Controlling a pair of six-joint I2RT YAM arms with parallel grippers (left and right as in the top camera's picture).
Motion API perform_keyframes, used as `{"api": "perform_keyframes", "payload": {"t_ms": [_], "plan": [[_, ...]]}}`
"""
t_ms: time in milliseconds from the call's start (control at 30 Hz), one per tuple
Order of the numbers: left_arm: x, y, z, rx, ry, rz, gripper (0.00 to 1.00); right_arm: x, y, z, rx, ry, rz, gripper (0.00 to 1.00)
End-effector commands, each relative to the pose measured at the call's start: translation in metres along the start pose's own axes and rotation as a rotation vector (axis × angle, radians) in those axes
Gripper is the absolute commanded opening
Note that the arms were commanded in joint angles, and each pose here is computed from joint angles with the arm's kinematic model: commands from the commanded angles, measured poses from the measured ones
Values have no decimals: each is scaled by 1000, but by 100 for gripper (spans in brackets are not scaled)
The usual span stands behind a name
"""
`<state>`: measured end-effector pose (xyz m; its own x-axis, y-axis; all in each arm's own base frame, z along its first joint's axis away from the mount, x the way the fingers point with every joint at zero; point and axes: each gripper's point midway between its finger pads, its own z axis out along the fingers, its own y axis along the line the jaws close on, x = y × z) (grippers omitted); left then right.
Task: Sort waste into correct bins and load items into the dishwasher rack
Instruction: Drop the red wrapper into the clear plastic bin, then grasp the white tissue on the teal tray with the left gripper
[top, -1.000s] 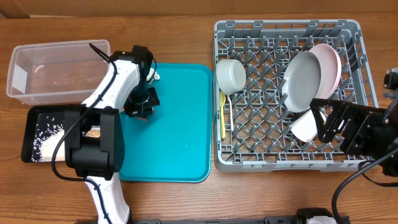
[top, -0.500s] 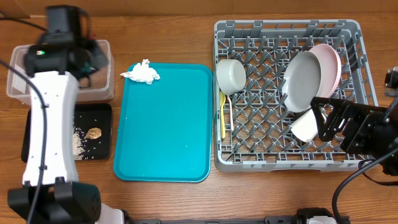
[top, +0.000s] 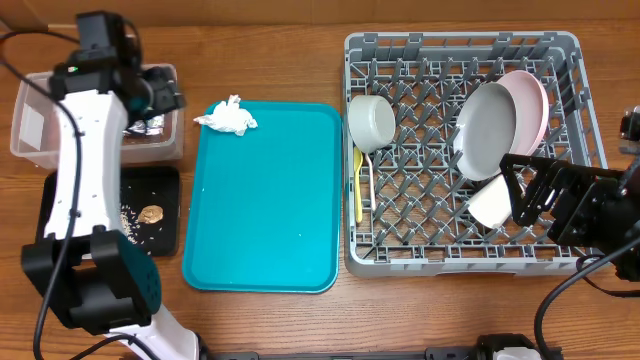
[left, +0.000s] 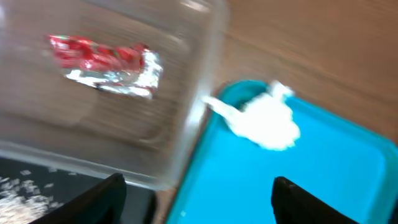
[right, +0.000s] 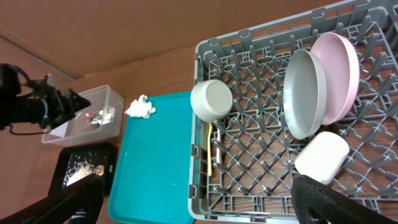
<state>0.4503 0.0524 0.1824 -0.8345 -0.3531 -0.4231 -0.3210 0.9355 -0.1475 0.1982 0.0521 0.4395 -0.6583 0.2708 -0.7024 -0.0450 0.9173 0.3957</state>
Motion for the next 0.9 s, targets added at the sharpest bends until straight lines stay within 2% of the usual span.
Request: {"api": "perform_keyframes", "payload": {"t_ms": [0, 200, 300, 400, 567, 600, 633, 700, 767, 800, 867], "plan": [[12, -57, -9, 56, -13, 191, 79, -1, 0, -2, 3, -13, -8, 100], [28, -84, 44, -124, -13, 300, 88, 0, 0, -2, 5, -7, -6, 100], [36, -83, 85, -175, 18, 288, 86, 2, -1, -2, 7, -1, -4, 100], [42, -71, 115, -216, 50, 234, 87, 4, -1, -2, 9, 8, 1, 100], [50, -65, 143, -213, 90, 220, 86, 8, -3, -2, 15, 25, 6, 100], [50, -65, 144, -212, 90, 221, 81, 8, -3, -2, 15, 24, 6, 100], [50, -65, 145, -213, 91, 221, 70, 8, -3, -2, 15, 23, 6, 100], [52, -67, 145, -201, 97, 221, 36, 7, -2, -2, 14, 20, 5, 100], [57, -73, 142, -165, 122, 227, 11, 6, -2, -2, 13, 15, 3, 100], [60, -75, 142, -150, 136, 232, 4, 5, -2, -2, 12, 14, 3, 100], [67, -80, 135, -115, 173, 230, 4, 5, -3, -2, 17, 11, 2, 100]]}}
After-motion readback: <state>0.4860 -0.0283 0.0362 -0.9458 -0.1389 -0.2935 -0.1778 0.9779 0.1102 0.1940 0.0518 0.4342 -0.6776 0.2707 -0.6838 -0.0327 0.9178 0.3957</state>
